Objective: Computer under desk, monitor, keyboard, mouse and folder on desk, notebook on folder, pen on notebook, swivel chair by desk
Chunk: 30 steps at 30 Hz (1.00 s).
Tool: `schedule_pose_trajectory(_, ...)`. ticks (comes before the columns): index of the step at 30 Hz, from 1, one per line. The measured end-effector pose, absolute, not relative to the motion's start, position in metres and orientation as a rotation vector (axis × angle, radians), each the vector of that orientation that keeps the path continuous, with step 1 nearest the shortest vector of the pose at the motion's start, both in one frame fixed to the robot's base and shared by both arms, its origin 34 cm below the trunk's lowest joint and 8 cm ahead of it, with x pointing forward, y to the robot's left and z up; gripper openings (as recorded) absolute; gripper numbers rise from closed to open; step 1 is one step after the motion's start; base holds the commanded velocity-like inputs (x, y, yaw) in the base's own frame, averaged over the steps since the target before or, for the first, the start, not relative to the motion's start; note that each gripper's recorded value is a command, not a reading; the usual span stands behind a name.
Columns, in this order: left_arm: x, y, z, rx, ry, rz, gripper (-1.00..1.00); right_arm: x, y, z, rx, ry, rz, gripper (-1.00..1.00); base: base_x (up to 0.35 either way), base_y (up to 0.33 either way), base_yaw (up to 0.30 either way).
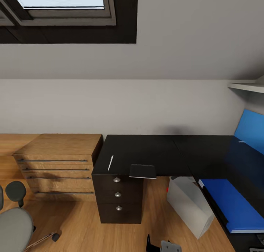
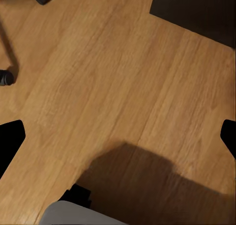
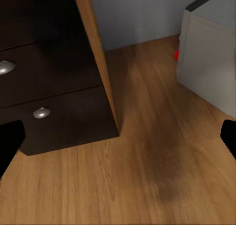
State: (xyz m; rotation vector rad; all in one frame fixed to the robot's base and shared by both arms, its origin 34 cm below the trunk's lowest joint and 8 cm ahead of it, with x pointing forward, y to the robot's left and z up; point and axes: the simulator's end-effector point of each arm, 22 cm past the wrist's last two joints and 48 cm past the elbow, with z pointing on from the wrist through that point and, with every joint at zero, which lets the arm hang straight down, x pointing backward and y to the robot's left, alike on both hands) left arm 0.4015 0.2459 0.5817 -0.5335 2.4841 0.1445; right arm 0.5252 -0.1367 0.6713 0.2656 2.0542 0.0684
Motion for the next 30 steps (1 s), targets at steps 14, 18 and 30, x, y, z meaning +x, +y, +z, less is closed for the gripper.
schedule_pose_trajectory(14, 0.432, 0.236, 0.581, -0.536, 2.416, 0.085, 1.00, 0.533, -0.138, 0.661, 0.290, 2.009, 0.079, 1.00, 0.000, 0.000, 0.000)
schedule_pose_trajectory(18, 0.444, 0.238, 0.583, -0.536, 2.388, 0.072, 1.00, 0.550, -0.135, 0.670, 0.309, 1.971, 0.105, 1.00, 0.000, 0.000, 0.000)
schedule_pose_trajectory(30, 0.490, 0.241, 0.604, -0.515, 2.272, 0.012, 1.00, 0.664, -0.157, 0.710, 0.484, 1.959, 0.329, 1.00, 0.000, 0.000, 0.000)
